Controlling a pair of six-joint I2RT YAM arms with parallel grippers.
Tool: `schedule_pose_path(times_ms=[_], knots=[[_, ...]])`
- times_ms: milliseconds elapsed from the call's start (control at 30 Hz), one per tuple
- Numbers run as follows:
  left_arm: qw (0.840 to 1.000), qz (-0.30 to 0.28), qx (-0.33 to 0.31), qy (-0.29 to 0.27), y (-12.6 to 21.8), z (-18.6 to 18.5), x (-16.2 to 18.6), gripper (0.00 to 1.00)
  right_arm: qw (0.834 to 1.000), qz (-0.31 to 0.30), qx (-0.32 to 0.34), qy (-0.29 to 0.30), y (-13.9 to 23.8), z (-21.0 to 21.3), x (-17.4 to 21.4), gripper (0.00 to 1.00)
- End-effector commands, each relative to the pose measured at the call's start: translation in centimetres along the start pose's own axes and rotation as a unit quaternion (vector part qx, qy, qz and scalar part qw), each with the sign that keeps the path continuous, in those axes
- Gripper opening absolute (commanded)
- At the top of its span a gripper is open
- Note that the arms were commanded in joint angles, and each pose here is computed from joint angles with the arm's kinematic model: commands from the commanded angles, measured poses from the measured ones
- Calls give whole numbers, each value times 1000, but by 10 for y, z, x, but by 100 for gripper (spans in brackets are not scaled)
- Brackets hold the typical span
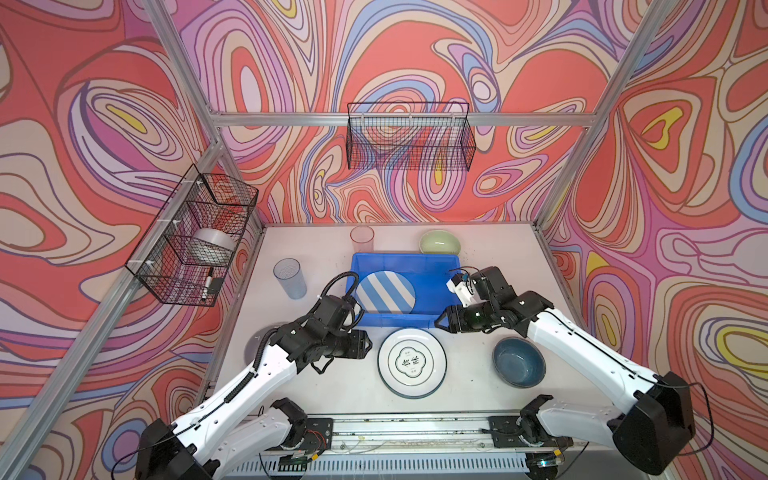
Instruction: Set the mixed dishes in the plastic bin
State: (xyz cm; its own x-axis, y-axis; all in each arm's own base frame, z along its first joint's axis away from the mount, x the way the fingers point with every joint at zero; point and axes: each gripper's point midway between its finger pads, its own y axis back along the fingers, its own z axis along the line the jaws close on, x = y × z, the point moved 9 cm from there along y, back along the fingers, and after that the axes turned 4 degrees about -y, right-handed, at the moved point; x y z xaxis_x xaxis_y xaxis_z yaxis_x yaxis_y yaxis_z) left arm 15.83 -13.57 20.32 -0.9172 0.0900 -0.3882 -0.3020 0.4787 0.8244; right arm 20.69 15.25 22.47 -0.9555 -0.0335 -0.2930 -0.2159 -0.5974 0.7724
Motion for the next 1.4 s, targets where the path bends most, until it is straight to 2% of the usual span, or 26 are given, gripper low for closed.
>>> schedule_pose_path(times_ms=[0, 267, 500, 800, 1367], knots=[[1000, -16, 15, 3, -8, -8, -3, 51, 999, 24, -7, -25, -4, -8, 18, 55], [1000, -7, -17, -9, -36, -21, 5, 49, 998, 26, -9, -63, -24, -27, 35, 49], [999, 15, -32, -4, -59, -21, 11, 43, 996, 27, 1, -82, -38, -42, 48, 44], [998, 37, -54, -5, -76, -22, 16, 35, 995, 33, 2, -99, -51, -53, 59, 38], [996, 51, -71, -4, -92, -22, 27, 30, 994, 40, -13, -103, -65, -54, 63, 34]])
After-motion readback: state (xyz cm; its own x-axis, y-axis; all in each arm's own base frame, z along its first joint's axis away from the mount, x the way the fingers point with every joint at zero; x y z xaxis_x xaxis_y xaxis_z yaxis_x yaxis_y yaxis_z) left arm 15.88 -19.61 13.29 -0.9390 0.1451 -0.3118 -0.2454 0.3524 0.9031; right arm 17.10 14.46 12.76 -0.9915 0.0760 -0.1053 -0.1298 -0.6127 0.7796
